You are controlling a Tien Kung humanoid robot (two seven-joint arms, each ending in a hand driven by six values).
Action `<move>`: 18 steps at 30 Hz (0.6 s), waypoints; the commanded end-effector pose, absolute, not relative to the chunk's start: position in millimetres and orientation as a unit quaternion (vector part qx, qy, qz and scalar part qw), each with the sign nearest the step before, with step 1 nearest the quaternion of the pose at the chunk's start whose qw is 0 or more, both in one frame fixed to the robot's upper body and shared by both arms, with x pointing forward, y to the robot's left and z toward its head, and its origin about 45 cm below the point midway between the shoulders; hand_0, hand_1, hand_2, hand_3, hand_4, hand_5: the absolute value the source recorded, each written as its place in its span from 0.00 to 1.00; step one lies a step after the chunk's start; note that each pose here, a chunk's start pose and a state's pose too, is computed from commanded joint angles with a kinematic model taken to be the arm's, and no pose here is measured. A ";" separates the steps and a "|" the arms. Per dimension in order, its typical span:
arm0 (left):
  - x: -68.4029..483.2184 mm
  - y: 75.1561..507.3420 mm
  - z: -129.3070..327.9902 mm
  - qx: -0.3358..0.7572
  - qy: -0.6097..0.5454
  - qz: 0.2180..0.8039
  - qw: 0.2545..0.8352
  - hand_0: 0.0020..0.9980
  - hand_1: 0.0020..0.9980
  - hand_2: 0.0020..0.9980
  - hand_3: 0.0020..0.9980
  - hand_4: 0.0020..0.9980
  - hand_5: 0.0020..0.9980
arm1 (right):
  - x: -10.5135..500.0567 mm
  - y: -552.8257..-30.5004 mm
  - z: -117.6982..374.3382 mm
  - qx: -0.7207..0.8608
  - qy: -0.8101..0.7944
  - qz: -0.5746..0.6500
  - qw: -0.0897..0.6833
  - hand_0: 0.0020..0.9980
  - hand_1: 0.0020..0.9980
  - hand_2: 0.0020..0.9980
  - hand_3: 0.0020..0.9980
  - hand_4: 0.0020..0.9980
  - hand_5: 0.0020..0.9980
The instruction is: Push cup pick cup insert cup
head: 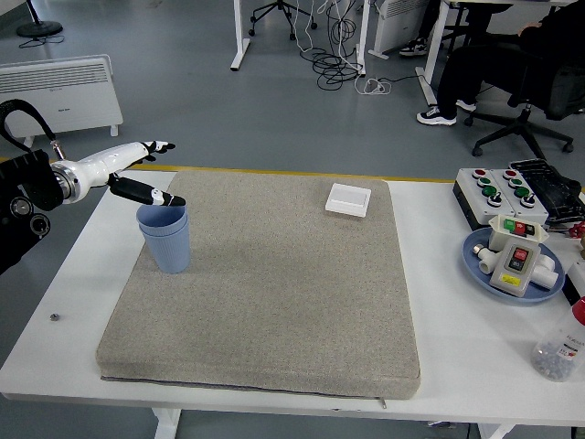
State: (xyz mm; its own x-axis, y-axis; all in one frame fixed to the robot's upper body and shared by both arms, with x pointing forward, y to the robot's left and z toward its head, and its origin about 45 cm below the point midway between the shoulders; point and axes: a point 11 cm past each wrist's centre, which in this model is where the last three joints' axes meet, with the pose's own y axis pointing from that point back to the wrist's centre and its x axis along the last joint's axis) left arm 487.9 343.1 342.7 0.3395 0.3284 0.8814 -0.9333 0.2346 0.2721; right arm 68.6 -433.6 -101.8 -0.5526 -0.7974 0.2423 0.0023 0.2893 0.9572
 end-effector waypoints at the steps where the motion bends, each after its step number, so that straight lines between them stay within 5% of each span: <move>1: 486.8 340.0 347.6 0.402 -0.369 0.457 0.702 0.88 0.93 1.00 1.00 1.00 0.60 | 68.9 -433.7 -101.7 0.281 -0.707 -0.526 0.380 0.75 0.61 0.59 0.58 0.11 0.57; 3: 485.7 335.5 355.5 0.368 -0.389 0.466 0.704 0.88 0.93 1.00 1.00 1.00 0.60 | 69.2 -433.7 -101.7 0.282 -0.707 -0.525 0.380 0.75 0.61 0.59 0.58 0.11 0.57; 4: 484.0 331.4 362.0 0.337 -0.397 0.475 0.709 0.78 0.83 0.98 0.93 0.79 0.46 | 69.3 -433.7 -101.6 0.282 -0.707 -0.525 0.380 0.75 0.61 0.59 0.58 0.11 0.57; 9: 470.4 317.4 391.1 0.182 -0.396 0.525 0.731 0.78 0.83 0.98 0.93 0.79 0.46 | 70.2 -434.3 -101.3 0.283 -0.708 -0.525 0.380 0.75 0.61 0.59 0.58 0.11 0.57; 10: 467.2 317.1 394.2 0.156 -0.383 0.537 0.735 0.61 0.64 0.68 0.55 0.67 0.49 | 70.4 -434.6 -101.2 0.283 -0.708 -0.524 0.380 0.75 0.61 0.59 0.58 0.11 0.57; 15: 452.5 330.7 403.2 0.044 -0.289 0.603 0.742 0.61 0.64 0.68 0.55 0.67 0.49 | 71.4 -434.7 -100.9 0.283 -0.709 -0.524 0.378 0.75 0.61 0.59 0.58 0.11 0.57; 16: 449.4 334.4 401.5 0.029 -0.263 0.615 0.743 0.59 0.62 0.66 0.54 0.63 0.60 | 71.8 -434.8 -100.9 0.283 -0.709 -0.524 0.378 0.75 0.61 0.59 0.58 0.11 0.57; 18: 443.7 346.6 400.1 -0.004 -0.207 0.637 0.743 0.59 0.62 0.66 0.54 0.63 0.60 | 72.5 -434.9 -100.7 0.283 -0.709 -0.523 0.377 0.75 0.61 0.59 0.58 0.11 0.57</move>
State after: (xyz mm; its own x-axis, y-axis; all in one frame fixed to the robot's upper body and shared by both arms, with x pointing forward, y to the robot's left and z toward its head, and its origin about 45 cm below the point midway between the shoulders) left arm 443.7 346.6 400.1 0.1027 0.9477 0.3021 -0.9447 0.1880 -0.2686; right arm 72.5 -434.9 -100.7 -0.5544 -0.7973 0.2387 -0.0070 0.2913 0.9566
